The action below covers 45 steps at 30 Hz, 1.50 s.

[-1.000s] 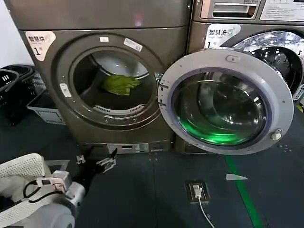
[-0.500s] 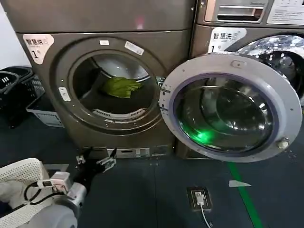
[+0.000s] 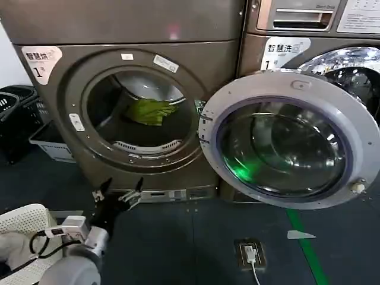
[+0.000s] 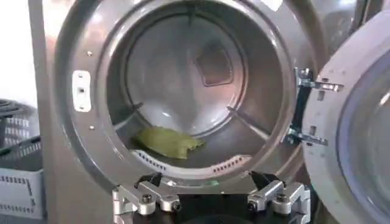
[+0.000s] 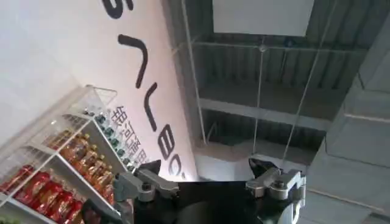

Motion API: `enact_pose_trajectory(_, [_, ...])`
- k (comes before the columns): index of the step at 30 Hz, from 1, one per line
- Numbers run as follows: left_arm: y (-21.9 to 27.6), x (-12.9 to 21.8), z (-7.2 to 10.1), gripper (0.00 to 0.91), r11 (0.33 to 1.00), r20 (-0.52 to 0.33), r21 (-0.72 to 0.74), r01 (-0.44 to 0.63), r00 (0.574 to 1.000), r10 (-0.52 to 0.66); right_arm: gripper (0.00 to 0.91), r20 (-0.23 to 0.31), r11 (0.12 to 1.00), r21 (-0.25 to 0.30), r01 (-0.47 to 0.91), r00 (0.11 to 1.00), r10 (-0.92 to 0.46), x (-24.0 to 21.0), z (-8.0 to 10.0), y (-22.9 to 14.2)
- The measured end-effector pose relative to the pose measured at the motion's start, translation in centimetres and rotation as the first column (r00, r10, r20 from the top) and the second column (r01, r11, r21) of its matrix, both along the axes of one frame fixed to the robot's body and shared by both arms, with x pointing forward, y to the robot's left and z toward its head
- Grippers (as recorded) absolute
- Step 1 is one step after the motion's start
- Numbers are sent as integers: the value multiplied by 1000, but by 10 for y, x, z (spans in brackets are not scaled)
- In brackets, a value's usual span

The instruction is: Grasp the clothes from the dryer.

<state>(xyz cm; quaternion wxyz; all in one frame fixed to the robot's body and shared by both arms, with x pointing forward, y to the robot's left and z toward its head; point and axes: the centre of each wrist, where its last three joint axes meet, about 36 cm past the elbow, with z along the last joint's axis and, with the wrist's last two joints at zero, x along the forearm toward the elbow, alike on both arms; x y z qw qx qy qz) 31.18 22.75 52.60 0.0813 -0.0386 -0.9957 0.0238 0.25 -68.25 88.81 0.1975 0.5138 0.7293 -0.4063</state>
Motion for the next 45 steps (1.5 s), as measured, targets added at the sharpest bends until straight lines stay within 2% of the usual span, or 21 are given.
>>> enact_pose_trajectory(45, [2,5,-1,907,1000,18,12,-1,1000,1,907,-5,1000,-4,-2,1000,2,-6,0,0])
